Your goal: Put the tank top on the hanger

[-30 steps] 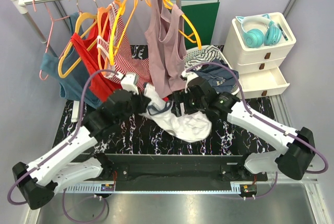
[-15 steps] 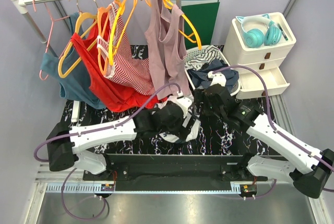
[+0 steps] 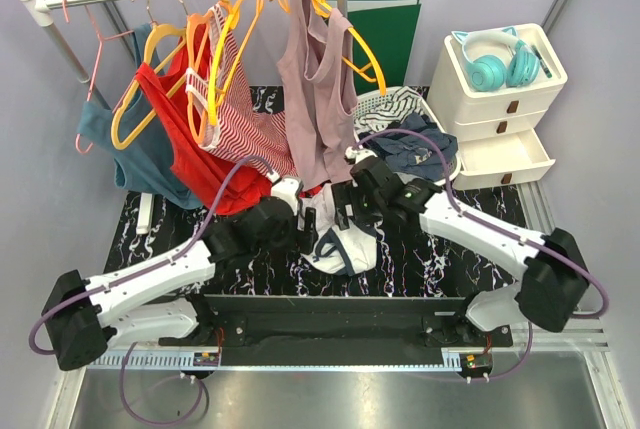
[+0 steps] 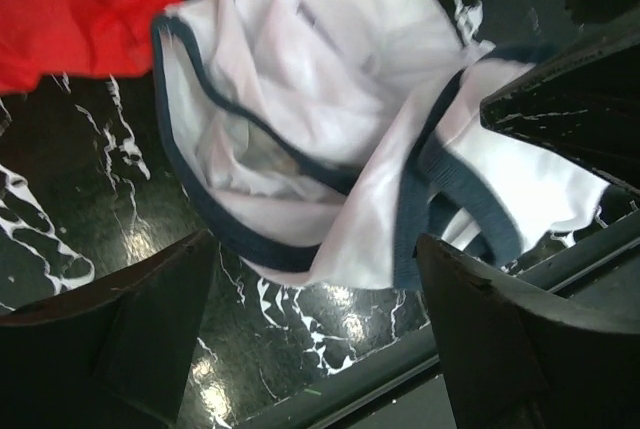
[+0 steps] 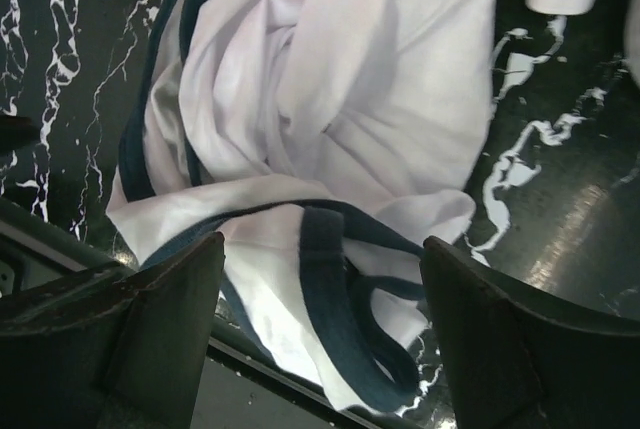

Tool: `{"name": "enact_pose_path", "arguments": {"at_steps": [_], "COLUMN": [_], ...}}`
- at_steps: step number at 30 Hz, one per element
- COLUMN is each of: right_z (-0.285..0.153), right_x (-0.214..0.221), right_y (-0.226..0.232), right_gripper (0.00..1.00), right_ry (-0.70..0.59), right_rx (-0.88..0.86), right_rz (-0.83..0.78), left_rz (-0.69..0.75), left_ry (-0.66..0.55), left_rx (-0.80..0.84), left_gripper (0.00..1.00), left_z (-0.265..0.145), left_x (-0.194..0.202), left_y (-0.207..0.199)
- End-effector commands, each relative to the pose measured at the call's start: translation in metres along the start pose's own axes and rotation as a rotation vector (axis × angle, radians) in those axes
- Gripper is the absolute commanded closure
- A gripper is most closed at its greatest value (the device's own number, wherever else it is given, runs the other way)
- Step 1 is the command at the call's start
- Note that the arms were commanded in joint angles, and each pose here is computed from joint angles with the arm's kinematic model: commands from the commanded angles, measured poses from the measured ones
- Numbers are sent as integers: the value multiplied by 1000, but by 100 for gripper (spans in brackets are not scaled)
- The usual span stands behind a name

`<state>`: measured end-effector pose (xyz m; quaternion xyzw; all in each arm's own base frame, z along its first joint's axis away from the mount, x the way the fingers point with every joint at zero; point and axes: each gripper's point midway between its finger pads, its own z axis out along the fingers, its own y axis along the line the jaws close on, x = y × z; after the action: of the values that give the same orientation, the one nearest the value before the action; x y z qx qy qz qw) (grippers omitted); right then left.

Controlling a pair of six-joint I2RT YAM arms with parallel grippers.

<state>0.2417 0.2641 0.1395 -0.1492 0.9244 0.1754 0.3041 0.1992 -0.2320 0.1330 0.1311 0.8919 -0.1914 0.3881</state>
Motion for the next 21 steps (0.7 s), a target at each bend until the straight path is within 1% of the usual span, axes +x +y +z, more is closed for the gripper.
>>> {"name": "enact_pose_path", "arguments": {"at_steps": [1,2,5,6,7,8,9,10,12,13,14,16,21], "right_z": [6,8,7,5,3,-4,-9,-21,-34,-48,-54,-68,-75], "right_x": [-25,-20,-15,-13,-9,-11,-8,-9,-9,-13,-14,-7,16], "right_y": [31,34,41,41,40,38,34,30,15,9,2,-8,-24], "right_gripper": [14,14,21,37,49,68,82,100,100,100,100,100,100], "right_ry": [-43,-19,6,10,17,0,3,-22,-49,-89,-113,-131,-109], "right_rx": [-122,-140,-182,-187,-190,-186,-169,-162,-90,-79,-49,-28,16], "right_rz": [-39,-42,-37,-31,-29,-23,-13,-4,14,26,36,61,116], "left_rz": [-85,-88,-83,-83,-74,-72,-56,-43,-20,-9,-3,19,63], "left_ry": [-17,-15,-19,-36,-27,-44,-47,-34,-43,-31,-40,-43,2], "left_rx": [75,74,82,92,90,100,103,98,116,109,118,118,114], "left_gripper": [17,18,19,19,20,20,20,20,20,20,20,20,21], "left_z": [13,14,21,21,25,25,26,31,34,40,41,47,76], "left_x": [-1,-1,-3,-10,-9,-18,-22,-21,-32,-32,-40,-45,-45], "left_y": [-13,-13,-16,-20,-21,-26,-28,-29,-38,-39,-44,-47,-58]}}
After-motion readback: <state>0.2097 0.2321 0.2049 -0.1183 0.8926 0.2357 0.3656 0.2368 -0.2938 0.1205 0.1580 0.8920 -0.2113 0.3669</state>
